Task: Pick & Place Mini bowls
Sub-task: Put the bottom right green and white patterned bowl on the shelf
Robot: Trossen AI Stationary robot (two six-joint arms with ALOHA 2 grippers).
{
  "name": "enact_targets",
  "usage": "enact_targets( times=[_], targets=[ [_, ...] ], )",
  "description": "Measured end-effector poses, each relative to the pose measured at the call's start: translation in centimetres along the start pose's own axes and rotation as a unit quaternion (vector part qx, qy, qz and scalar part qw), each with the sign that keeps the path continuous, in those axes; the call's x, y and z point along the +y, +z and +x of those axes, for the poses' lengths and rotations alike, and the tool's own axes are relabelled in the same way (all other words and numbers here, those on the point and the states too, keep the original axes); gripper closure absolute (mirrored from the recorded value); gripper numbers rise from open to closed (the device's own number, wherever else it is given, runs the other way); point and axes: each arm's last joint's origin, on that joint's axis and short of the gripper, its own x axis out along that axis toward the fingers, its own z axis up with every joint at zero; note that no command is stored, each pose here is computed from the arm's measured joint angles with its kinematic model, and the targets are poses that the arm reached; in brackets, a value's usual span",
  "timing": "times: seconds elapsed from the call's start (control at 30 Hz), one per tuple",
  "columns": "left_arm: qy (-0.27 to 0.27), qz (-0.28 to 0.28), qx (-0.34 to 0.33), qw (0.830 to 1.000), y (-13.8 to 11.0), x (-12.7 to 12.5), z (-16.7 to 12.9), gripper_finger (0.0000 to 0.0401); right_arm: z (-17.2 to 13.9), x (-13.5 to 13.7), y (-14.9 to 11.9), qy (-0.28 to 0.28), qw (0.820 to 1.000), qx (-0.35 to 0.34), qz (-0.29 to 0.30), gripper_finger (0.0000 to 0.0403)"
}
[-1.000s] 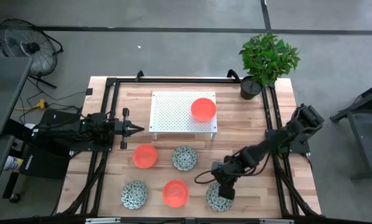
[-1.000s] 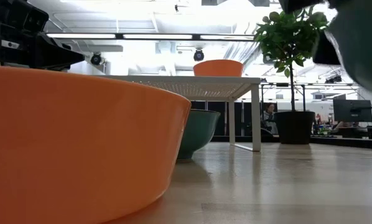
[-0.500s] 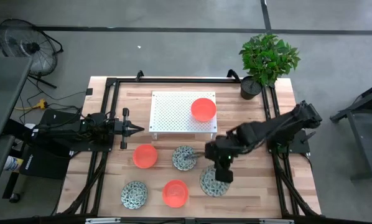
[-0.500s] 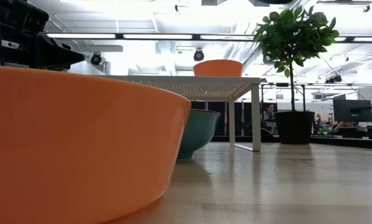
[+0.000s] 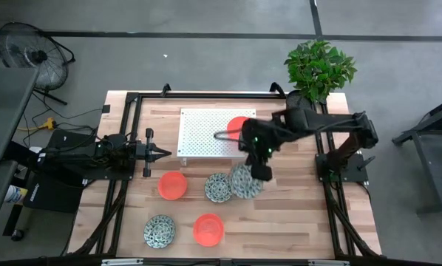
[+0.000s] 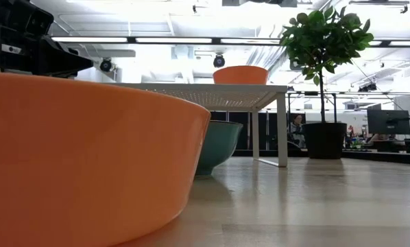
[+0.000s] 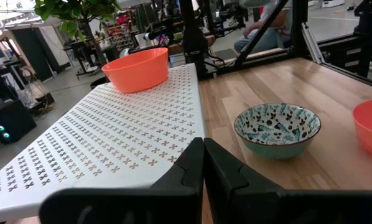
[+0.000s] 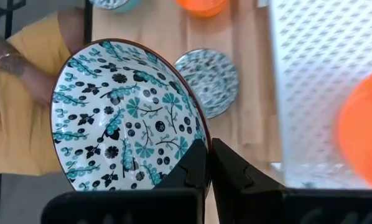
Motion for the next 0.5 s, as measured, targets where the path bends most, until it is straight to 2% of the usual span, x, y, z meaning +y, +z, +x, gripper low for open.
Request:
enact_targets(
  times=[0.3,0.5],
  targets=[
    [0.0,0.0,0.0,1.0,0.0,0.0,0.0,0.0401,-0.5,-3.9,3.4,-0.027,0.998,-0.051,0.0,0.0402],
    [0.0,0.0,0.0,1.0,0.0,0.0,0.0,0.0401,-0.9,-6.7,5.9,-0.056,0.992,-0.09,0.068,0.0402]
  ],
)
